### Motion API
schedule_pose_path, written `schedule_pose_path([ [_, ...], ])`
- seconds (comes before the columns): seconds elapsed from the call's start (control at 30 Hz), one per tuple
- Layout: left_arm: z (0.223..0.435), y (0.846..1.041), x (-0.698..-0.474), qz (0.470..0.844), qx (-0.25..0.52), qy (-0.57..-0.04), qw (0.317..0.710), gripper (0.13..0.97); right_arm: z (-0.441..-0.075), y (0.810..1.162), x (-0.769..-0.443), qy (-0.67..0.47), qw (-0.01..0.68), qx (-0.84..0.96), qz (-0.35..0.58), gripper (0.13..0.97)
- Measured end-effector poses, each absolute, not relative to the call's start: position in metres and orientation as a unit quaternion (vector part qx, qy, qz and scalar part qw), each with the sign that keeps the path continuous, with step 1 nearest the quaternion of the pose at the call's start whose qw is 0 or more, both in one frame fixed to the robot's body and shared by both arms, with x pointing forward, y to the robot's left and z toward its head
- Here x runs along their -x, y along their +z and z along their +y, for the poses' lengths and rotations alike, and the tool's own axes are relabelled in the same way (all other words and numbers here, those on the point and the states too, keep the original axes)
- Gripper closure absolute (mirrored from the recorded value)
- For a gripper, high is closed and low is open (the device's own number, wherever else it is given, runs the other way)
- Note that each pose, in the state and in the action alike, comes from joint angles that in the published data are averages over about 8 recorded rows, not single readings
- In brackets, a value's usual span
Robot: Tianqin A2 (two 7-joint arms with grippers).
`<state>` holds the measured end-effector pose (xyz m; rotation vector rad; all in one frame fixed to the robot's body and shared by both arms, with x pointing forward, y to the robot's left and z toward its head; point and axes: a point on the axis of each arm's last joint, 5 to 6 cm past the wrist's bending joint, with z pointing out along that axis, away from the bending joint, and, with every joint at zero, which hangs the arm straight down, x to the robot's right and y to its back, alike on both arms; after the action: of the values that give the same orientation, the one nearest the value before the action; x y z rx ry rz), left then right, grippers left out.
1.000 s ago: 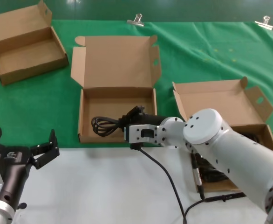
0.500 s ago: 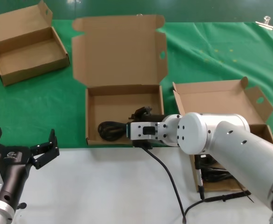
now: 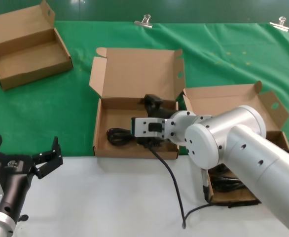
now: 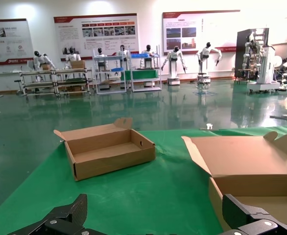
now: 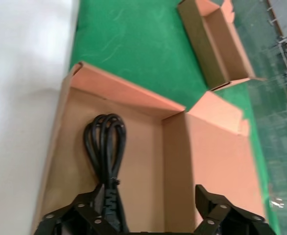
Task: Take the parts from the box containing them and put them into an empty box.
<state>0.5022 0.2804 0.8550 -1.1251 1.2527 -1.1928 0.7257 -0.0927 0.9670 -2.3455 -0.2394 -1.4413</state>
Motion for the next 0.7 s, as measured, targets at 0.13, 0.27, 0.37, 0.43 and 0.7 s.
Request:
schedule_pose_path([
  [0.13, 0.28, 0.855, -0.502, 0.521, 0.468, -0.496, 0.513, 0.132, -0.091, 0.975, -0.723, -0.525, 0.188, 0.826, -0.082, 0.482],
  [0.27, 0.28, 0.855, -0.502, 0.521, 0.468, -0.496, 0.513, 0.132, -0.091, 0.983, -0.719, -0.537, 0.188, 0.819, -0.077, 0.387],
  [0.37, 0.28, 0.855, -0.502, 0.521, 0.468, -0.496, 0.513, 0.132, -0.092, 0.99, -0.716, -0.548, 0.189, 0.812, -0.071, 0.316],
  [0.43, 0.28, 0.855, -0.502, 0.521, 0.468, -0.496, 0.513, 0.132, -0.093, 0.995, -0.713, -0.555, 0.192, 0.807, -0.064, 0.3],
  [0.7, 0.28, 0.855, -0.502, 0.521, 0.468, -0.496, 0.513, 0.132, -0.099, 1.006, -0.705, -0.574, 0.201, 0.793, -0.037, 0.192],
])
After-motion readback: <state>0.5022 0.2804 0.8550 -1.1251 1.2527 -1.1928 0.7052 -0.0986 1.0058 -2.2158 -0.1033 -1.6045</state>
